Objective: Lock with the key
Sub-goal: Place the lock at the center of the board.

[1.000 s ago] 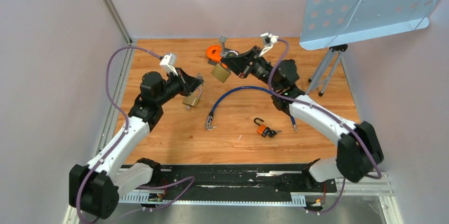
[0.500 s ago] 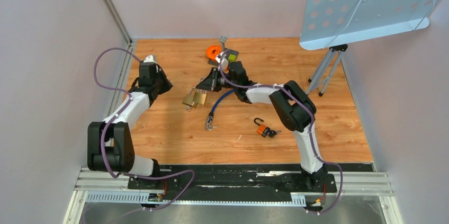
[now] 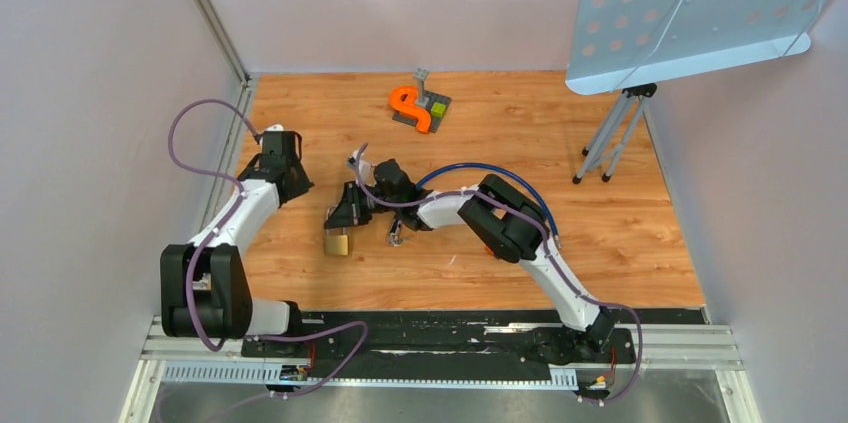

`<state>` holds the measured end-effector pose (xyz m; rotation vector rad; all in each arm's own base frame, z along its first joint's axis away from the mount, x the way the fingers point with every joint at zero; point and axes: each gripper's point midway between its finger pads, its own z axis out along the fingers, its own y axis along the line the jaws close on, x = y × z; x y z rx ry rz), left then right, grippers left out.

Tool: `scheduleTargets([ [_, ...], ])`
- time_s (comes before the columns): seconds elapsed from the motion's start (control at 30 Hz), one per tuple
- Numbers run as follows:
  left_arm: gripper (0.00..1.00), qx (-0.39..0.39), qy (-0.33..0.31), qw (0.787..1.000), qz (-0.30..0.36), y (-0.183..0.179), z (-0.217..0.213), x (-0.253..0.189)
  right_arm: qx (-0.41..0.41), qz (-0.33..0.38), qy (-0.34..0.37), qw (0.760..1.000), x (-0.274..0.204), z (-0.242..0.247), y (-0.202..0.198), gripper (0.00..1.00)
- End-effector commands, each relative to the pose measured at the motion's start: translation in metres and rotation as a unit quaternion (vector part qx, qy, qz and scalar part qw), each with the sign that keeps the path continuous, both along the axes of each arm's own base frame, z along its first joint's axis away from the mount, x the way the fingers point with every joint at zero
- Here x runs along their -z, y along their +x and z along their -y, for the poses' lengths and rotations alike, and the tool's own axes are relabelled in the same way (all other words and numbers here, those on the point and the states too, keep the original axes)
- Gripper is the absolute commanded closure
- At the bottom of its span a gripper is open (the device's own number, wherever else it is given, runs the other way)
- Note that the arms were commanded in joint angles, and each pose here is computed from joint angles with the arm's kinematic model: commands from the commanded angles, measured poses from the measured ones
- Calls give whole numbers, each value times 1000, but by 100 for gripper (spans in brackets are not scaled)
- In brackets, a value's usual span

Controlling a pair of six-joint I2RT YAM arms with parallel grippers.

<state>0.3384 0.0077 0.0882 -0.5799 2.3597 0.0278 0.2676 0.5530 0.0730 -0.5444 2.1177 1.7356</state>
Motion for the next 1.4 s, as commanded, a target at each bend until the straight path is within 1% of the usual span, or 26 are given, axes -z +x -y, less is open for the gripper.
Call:
scheduleTargets([
  [0.0, 96, -17, 53, 997, -56, -36, -22, 7, -32, 57, 56, 996, -23, -20, -8, 98],
  [0.17, 96, -24, 52, 995, -82, -55, -23, 16, -40, 55, 39, 997, 3, -32, -24, 97],
  [0.23, 92, -40, 66, 992, -97, -66, -30, 19, -30, 61, 33, 997, 7, -36, -24, 96],
  [0.27, 84, -49, 73, 991, -102, -72, -33, 20, -28, 67, 30, 997, 10, -37, -24, 94],
  [0.3, 81, -52, 72, 991, -101, -75, -34, 18, -28, 73, 30, 997, 12, -39, -25, 92],
  [0.33, 75, -56, 69, 992, -89, -75, -33, 13, -26, 75, 30, 996, 16, -39, -25, 89],
  [0.37, 72, -59, 69, 992, -85, -78, -33, 10, -28, 75, 30, 996, 19, -39, -25, 85],
  [0.4, 62, -70, 71, 993, -68, -78, -36, 1, -32, 73, 28, 996, 24, -39, -27, 80],
  [0.43, 55, -75, 73, 993, -61, -79, -37, -3, -34, 73, 24, 996, 28, -39, -28, 73],
  [0.47, 45, -87, 78, 992, -46, -82, -41, -11, -35, 73, 20, 996, 33, -39, -29, 66],
  [0.5, 42, -92, 80, 992, -38, -83, -42, -14, -33, 75, 15, 997, 35, -38, -29, 54],
  [0.53, 39, -99, 79, 992, -23, -84, -44, -19, -31, 80, 11, 996, 35, -38, -29, 48],
  [0.6, 38, -103, 77, 992, -5, -84, -44, -26, -16, 91, -5, 996, 32, -37, -24, 40],
  [0.7, 37, -105, 76, 991, 14, -82, -44, -39, 18, 121, -36, 992, 20, -32, -9, 30],
  [0.87, 33, -101, 71, 991, 42, -80, -43, -57, 83, 184, -107, 974, 0, -19, 24, 21],
  [1.0, 31, -98, 67, 991, 59, -79, -42, -66, 112, 230, -148, 955, -9, -8, 42, 19],
  [1.13, 29, -95, 67, 991, 72, -76, -41, -73, 141, 264, -167, 939, -26, 2, 56, 19],
  [1.27, 28, -95, 68, 990, 79, -74, -42, -76, 216, 260, -216, 916, -28, 20, 80, 20],
  [1.37, 27, -97, 66, 989, 85, -74, -42, -77, 295, 231, -265, 889, -16, 41, 97, 21],
])
